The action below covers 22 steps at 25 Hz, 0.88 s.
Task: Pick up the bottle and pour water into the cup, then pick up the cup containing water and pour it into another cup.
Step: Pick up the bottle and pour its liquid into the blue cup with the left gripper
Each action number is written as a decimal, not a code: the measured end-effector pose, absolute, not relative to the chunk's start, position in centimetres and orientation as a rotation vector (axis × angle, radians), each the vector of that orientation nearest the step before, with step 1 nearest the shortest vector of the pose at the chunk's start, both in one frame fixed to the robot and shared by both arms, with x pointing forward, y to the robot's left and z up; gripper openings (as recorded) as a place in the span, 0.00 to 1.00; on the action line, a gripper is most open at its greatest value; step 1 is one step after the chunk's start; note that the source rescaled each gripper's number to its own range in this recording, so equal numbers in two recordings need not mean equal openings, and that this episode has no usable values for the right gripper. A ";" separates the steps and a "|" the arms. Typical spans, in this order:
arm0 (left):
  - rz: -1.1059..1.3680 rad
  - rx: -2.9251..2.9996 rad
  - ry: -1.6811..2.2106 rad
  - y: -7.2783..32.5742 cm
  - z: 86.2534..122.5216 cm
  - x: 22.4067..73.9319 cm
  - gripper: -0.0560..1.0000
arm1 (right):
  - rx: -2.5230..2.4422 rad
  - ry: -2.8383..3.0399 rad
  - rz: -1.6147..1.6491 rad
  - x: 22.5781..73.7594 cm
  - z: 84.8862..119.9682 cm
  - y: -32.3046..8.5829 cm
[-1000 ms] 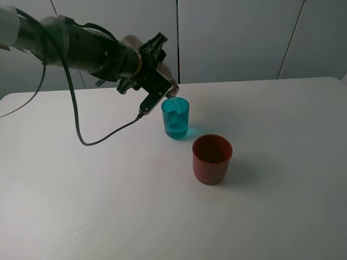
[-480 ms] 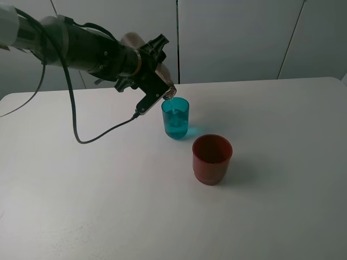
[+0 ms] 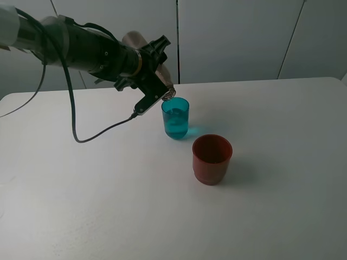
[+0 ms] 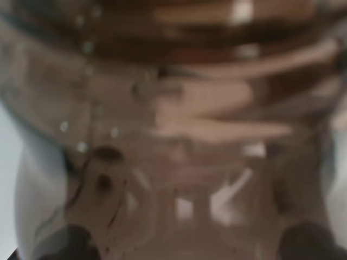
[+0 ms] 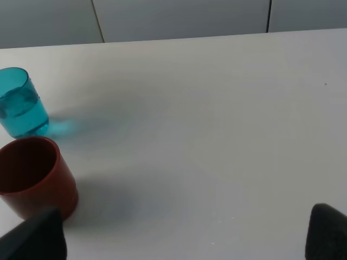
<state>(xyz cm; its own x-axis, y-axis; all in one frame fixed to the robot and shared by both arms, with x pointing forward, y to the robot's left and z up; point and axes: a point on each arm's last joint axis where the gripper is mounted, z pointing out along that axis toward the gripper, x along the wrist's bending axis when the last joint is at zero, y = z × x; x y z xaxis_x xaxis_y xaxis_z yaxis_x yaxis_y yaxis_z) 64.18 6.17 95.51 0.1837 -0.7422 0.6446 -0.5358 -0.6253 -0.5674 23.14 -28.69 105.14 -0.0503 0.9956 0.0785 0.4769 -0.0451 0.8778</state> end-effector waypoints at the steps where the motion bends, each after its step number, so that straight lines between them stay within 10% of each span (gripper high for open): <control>1: -1.418 -2.241 1.236 6.2 95.5 64.2 0.08 | 1.585 1.591 1.033 23.1 105.1 -28.7; 22: -1.435 -2.184 1.228 5.2 96.2 63.9 0.08 | 1.585 1.591 1.033 23.1 105.1 -28.7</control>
